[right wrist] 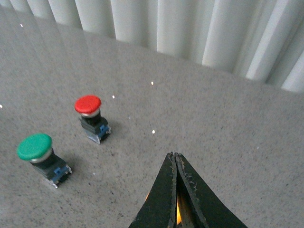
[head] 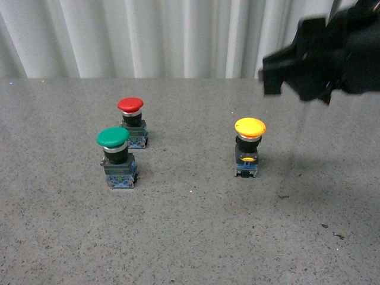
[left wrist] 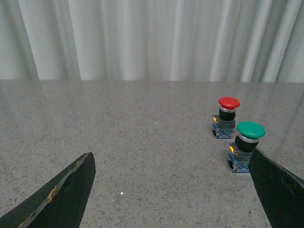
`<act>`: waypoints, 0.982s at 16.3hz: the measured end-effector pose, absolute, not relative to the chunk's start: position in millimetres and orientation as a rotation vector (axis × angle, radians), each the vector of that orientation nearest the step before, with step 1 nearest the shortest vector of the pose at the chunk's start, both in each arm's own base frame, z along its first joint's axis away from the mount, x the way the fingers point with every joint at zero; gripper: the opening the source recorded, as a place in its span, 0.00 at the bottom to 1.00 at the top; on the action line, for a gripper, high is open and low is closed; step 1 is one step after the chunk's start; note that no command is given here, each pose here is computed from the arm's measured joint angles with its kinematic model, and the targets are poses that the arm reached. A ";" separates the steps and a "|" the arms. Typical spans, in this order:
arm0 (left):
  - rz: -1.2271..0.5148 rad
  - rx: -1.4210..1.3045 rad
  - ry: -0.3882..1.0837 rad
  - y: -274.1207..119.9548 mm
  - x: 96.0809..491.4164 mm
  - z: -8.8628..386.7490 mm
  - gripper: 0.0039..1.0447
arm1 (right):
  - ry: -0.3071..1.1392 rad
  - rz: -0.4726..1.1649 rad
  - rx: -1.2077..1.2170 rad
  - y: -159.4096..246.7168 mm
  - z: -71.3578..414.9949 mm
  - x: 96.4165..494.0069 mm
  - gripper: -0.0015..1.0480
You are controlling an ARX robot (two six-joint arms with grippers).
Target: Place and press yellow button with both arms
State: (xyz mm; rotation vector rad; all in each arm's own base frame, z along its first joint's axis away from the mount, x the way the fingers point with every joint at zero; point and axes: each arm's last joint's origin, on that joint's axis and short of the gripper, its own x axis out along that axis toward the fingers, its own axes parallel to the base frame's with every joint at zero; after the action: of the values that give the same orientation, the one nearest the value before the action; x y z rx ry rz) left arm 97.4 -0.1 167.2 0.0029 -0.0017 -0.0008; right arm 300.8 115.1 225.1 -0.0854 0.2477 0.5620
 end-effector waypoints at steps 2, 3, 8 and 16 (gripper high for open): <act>-0.001 0.003 -0.002 -0.1 97.3 167.4 0.94 | 0.181 0.577 -0.046 102.6 246.4 283.9 0.02; -0.001 0.003 -0.002 -0.1 97.4 167.2 0.94 | 0.179 0.574 -0.028 95.7 248.4 276.7 0.02; -0.001 0.003 -0.002 -0.1 97.3 167.4 0.94 | 0.048 0.498 0.066 40.6 262.2 206.4 0.02; 0.000 0.003 -0.002 -0.1 97.3 167.4 0.94 | 0.017 0.005 0.008 0.6 193.6 125.0 0.02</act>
State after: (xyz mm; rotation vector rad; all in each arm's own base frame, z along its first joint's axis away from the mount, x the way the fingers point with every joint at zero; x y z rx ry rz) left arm 97.3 -0.1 167.4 0.0029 -0.0021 -0.0004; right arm 125.0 0.6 193.6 0.0078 0.0166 0.0053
